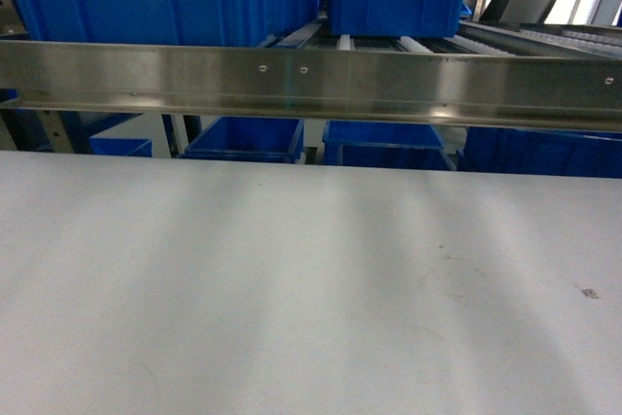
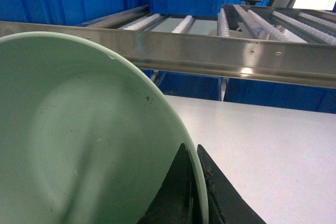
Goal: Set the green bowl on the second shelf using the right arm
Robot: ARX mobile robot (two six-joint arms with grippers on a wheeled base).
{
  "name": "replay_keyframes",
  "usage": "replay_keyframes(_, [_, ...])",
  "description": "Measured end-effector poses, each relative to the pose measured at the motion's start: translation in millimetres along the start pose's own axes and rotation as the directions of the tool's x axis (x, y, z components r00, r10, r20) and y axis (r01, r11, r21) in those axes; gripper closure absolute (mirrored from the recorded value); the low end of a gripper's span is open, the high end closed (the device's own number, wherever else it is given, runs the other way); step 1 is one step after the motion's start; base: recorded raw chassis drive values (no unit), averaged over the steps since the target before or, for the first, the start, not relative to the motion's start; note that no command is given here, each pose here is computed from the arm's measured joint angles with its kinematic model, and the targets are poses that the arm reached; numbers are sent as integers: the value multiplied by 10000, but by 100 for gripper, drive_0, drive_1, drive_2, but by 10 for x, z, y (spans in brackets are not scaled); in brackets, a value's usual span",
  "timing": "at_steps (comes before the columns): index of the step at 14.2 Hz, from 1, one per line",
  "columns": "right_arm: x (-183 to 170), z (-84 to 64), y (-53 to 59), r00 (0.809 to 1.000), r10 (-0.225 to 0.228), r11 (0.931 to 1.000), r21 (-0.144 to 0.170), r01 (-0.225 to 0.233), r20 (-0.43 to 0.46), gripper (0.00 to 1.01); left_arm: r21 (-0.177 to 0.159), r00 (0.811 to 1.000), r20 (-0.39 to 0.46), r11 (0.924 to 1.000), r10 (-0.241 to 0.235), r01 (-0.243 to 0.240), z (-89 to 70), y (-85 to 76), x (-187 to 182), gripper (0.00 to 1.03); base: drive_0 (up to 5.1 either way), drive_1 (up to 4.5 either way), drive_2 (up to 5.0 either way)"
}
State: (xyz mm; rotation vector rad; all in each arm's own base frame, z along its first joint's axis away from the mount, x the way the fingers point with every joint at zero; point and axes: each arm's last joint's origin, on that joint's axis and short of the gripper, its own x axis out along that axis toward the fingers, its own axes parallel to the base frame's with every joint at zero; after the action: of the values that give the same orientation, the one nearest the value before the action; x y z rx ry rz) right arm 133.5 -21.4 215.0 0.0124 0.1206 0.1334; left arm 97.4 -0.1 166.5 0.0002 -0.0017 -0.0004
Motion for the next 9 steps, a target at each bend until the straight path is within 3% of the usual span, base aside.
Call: replay_keyframes(9, [2, -3, -1, 10000, 1, 10000, 12, -1, -32, 99, 0, 10000, -8, 10000, 4, -4, -2, 0, 0, 5, -493, 252, 252])
